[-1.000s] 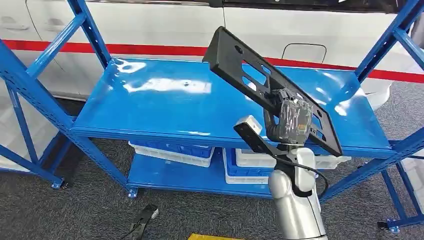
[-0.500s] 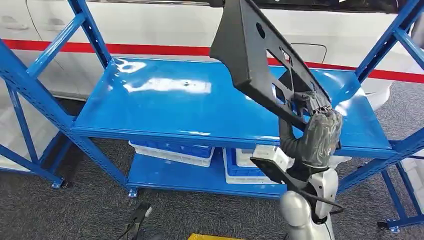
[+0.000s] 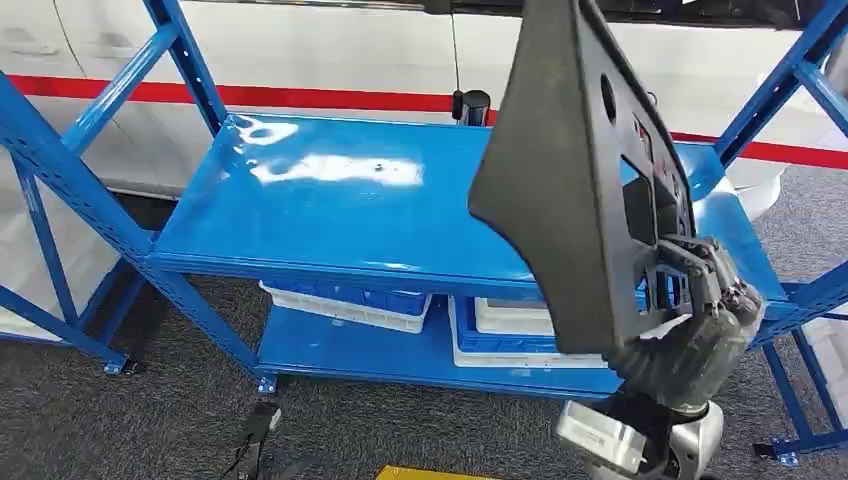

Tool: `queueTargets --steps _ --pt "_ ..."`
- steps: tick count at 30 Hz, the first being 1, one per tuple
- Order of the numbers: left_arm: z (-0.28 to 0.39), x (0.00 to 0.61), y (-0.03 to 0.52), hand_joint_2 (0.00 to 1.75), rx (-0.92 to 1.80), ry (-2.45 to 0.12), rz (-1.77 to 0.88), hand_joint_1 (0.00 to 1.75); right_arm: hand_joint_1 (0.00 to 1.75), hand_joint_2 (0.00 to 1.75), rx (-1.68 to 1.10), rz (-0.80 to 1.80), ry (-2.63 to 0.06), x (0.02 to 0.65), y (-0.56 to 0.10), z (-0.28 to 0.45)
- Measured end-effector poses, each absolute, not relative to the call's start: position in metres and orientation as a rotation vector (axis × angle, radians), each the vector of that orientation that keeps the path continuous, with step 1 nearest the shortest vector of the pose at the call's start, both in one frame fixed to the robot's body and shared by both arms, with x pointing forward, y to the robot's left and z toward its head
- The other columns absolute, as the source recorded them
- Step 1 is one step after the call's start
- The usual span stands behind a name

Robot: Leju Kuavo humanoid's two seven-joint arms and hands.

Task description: Take the parts from the cabinet and place them on the table.

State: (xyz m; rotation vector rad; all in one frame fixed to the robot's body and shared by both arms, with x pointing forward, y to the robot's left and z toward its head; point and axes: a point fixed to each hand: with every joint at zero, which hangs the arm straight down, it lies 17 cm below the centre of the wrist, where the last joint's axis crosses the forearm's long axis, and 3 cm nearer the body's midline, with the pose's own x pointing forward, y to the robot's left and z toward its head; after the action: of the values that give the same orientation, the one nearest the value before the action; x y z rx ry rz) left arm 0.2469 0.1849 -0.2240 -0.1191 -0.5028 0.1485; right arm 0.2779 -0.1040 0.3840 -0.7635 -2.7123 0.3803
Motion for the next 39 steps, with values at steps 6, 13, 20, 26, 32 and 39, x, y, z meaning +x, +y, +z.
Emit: queueTargets --steps 6,13,20,26,32,39 --pt "-0.229 0.238 0.205 1.75 -0.076 -0.517 0.284 0.0 1.75 1.75 -0.557 0.327 -2.676 0.264 -0.12 0.349" --pt "-0.233 0.233 0.223 1.75 -0.043 -0.521 0.346 0.0 1.75 1.75 -0.498 0.322 -2.654 0.26 -0.124 0.334" --pt "-0.237 0.224 0.229 1.75 -0.024 -0.508 0.379 0.0 1.75 1.75 -0.471 0.348 -2.629 0.261 -0.121 0.324" --pt "-0.237 0.224 0.236 1.75 -0.012 -0.511 0.412 0.0 1.75 1.75 -0.425 0.355 -2.647 0.26 -0.118 0.323" --pt "-0.238 0.222 0.242 1.75 0.005 -0.515 0.447 0.0 1.75 1.75 -0.429 0.373 -2.665 0.263 -0.114 0.321" --pt "-0.238 0.221 0.244 1.75 -0.023 -0.52 0.457 0.0 1.75 1.75 -0.458 0.404 -2.689 0.263 -0.11 0.323"
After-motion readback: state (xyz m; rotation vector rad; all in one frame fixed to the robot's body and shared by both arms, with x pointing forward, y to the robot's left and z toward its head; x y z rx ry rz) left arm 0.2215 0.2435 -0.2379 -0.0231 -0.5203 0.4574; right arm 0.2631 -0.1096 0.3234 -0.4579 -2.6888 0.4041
